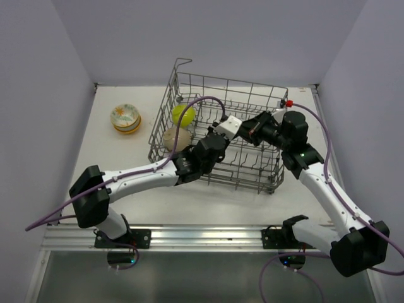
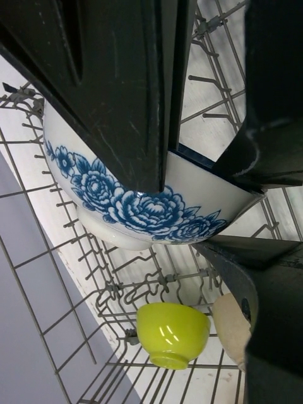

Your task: Unload the bowls from the dish rack

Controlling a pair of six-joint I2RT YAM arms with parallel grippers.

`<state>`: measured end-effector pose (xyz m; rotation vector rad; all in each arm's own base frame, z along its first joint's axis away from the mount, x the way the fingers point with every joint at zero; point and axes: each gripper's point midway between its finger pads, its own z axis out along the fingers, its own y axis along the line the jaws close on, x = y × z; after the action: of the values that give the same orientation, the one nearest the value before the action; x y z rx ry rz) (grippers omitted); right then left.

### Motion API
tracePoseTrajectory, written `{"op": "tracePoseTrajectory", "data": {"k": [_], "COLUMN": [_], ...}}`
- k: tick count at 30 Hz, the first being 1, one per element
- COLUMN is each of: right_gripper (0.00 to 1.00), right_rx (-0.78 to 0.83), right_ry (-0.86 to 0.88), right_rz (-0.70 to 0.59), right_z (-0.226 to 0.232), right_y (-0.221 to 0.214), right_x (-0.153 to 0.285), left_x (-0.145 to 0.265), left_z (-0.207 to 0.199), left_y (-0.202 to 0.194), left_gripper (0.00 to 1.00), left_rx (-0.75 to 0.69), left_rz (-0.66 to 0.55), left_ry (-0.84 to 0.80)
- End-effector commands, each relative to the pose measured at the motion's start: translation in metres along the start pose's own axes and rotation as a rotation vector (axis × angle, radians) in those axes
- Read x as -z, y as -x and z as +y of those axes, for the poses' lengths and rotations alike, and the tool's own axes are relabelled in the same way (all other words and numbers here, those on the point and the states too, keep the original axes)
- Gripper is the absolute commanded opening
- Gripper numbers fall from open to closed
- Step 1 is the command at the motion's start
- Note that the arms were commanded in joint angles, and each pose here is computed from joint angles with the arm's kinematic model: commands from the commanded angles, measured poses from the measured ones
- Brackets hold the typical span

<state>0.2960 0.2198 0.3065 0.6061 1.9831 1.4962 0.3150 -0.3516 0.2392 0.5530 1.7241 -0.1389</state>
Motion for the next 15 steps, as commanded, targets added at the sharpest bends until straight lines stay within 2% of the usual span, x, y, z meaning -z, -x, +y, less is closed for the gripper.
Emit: {"op": "tracePoseTrajectory", "data": {"k": [1, 2, 6, 7, 8, 9, 10, 12, 15], "right_gripper": [0.00, 0.00, 0.00, 0.00, 0.05, 0.14, 0.29, 0.29, 0.41], "right_rx": [0.026, 0.022, 0.018, 0.020, 0.017, 0.033, 0.017, 0.014, -0.002], "right_ry": [0.113, 0.113, 0.082, 0.068, 0.045, 0.043, 0.006, -0.007, -0.029], "right_rz": [0.066, 0.066, 0.054, 0.053, 0.048, 0.037, 0.039, 0.017, 0.001], "right_z": [0.023, 0.021, 0.006, 0.003, -0.003, -0.003, -0.012, -0.017, -0.025], "right_y": [-0.014, -0.014, -0.015, -0.015, -0.015, -0.012, -0.013, -0.010, -0.007], "right_x": [0.009, 0.009, 0.009, 0.008, 0.007, 0.007, 0.006, 0.004, 0.001], "left_x": [-0.005, -0.006, -0.008, -0.009, -0.012, -0.013, -0.014, -0.018, -0.020], "left_z": [0.002, 0.004, 0.007, 0.008, 0.012, 0.014, 0.020, 0.022, 0.030], "left_y": [0.014, 0.015, 0.018, 0.018, 0.017, 0.014, 0.007, 0.004, -0.002], "left_gripper": [0.27, 0.25, 0.00, 0.00, 0.00, 0.00, 0.00, 0.00, 0.00], "left_rx": [0.042, 0.043, 0.052, 0.048, 0.037, 0.031, 0.015, 0.002, 0.000], "left_rz": [-0.056, -0.061, -0.070, -0.066, -0.049, -0.034, -0.008, 0.007, 0.029], "left_ry": [0.036, 0.048, 0.079, 0.088, 0.123, 0.147, 0.187, 0.218, 0.252]}}
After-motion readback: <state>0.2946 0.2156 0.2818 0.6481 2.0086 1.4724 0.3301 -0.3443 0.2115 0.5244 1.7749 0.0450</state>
